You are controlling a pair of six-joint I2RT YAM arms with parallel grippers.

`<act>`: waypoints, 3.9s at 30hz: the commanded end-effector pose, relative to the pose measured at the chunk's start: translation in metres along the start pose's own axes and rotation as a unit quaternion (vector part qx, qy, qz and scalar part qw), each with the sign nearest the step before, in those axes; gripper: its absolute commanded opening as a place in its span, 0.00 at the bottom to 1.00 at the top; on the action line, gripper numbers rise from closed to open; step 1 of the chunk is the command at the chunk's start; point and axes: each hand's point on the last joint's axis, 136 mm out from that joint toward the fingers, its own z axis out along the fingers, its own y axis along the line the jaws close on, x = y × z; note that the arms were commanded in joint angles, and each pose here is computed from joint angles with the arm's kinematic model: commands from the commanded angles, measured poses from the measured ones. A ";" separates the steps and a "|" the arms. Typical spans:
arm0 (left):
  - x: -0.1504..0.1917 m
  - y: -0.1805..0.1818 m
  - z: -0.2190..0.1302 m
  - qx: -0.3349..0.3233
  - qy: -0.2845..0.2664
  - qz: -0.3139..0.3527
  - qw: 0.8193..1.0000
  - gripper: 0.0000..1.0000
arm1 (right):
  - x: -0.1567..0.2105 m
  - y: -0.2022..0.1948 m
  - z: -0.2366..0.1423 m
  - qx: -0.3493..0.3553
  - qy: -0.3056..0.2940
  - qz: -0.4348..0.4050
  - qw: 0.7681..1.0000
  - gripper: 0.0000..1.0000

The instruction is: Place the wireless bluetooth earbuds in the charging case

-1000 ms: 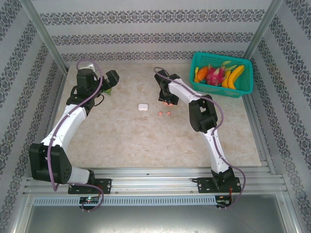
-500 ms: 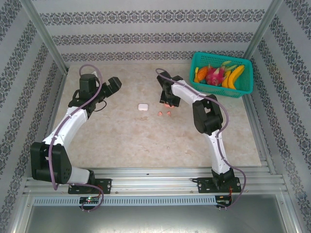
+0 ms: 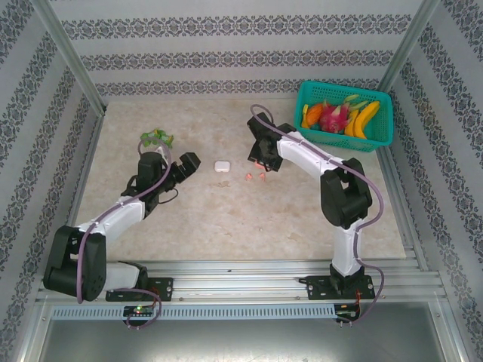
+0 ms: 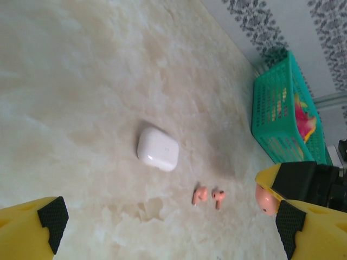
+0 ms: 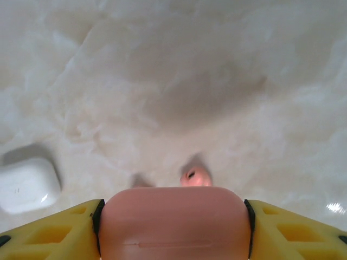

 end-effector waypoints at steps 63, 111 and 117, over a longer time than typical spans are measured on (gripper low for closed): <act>0.108 -0.071 0.092 0.195 0.040 0.049 0.979 0.44 | 0.072 0.074 -0.002 -0.111 0.088 0.174 0.975 0.45; 0.068 -0.170 0.023 0.358 0.272 0.164 0.878 0.04 | 0.037 0.037 -0.132 -0.441 -0.075 -0.215 0.868 0.78; 0.062 -0.181 0.019 0.363 0.268 0.174 0.875 0.04 | 0.036 0.035 -0.116 -0.434 -0.064 -0.210 0.874 0.75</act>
